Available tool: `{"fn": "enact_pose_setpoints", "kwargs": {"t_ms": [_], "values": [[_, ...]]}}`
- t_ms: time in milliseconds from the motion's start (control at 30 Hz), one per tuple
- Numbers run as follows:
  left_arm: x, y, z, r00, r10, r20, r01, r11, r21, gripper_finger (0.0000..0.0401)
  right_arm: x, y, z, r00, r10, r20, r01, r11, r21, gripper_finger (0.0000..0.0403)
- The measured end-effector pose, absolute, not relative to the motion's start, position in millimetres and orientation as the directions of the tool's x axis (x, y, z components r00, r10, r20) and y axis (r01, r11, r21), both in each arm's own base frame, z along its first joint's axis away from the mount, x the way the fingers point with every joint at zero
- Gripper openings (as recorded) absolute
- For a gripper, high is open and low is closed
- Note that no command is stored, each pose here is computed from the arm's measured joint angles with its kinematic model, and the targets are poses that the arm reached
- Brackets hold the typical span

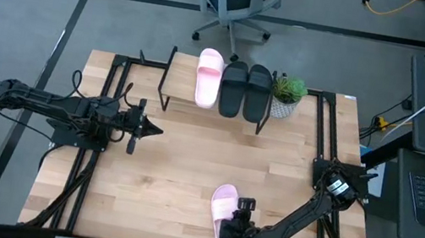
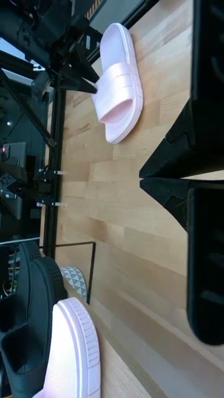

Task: Pick and place slides into the shelf
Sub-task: Put the pink slides on the shelf

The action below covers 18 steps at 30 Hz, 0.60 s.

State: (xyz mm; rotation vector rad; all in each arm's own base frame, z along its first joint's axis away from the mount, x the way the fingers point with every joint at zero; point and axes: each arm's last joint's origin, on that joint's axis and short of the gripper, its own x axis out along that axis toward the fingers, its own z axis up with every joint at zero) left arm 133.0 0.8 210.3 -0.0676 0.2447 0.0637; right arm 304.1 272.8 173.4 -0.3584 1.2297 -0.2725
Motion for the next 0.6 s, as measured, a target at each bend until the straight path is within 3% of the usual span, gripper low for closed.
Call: {"fn": "enact_pose_setpoints", "kwargs": {"t_ms": [600], "values": [[133.1,0.8,210.4,0.968,0.054,-0.244,-0.071,0.996,-0.059,0.0003,306.3,268.2,173.7,0.333,-0.437,-0.835,0.034,0.891,-0.453,0.0108]]}}
